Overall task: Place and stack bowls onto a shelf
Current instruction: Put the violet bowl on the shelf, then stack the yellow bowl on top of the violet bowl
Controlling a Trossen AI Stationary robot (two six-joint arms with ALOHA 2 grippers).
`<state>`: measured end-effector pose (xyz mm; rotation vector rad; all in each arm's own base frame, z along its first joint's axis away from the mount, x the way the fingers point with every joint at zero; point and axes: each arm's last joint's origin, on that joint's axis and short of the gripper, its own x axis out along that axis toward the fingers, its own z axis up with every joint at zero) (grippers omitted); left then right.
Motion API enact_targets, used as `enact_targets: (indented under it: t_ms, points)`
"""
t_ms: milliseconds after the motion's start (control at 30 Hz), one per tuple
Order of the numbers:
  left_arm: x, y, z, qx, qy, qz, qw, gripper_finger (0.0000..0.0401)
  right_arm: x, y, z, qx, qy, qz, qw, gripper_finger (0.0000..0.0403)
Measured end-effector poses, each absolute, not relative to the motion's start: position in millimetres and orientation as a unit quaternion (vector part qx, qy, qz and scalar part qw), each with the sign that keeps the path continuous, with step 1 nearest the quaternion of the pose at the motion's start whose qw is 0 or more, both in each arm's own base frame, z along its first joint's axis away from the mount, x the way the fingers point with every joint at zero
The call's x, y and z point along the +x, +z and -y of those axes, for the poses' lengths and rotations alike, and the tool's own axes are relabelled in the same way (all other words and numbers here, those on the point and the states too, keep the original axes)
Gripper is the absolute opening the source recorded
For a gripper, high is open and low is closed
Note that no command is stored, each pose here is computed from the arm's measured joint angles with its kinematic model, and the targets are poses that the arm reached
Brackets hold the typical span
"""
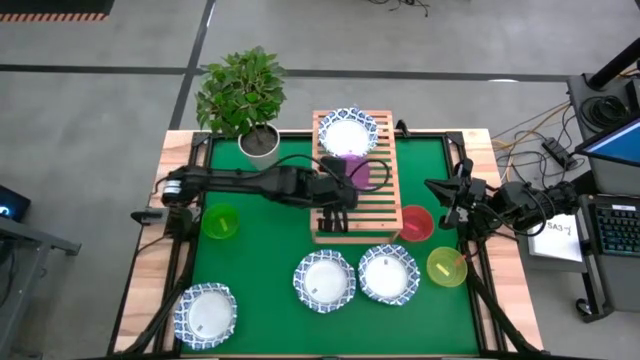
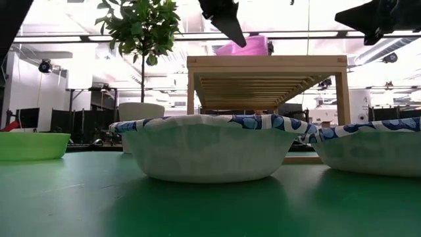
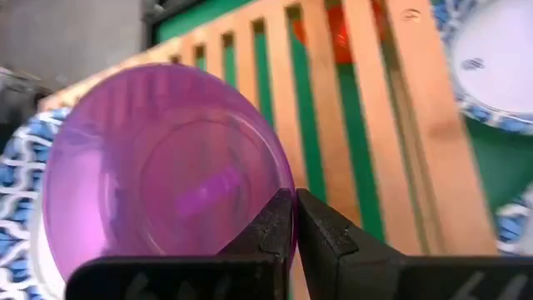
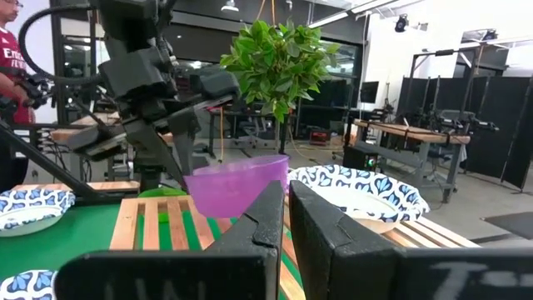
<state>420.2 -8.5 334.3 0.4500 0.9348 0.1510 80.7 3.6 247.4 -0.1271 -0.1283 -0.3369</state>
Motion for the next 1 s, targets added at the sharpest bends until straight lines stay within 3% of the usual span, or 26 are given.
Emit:
enact_targets:
  t_ms: [400, 800, 1000]
  points:
    - [447, 328, 11, 0.185, 0.043, -0.510, 0.839, 0.0006, 81, 247, -4, -0.062, -0.168, 0.063, 0.982, 0.0013]
    - [444, 344, 14, 0.186, 0.041, -0.506, 0.841, 0.0095, 81, 247, -4, -0.061, -0.168, 0.064, 0.982, 0.0013]
    - [423, 365, 22, 0.174, 0.036, -0.509, 0.842, 0.0111, 80, 249, -4, -0.044, -0.166, 0.077, 0.982, 0.0013]
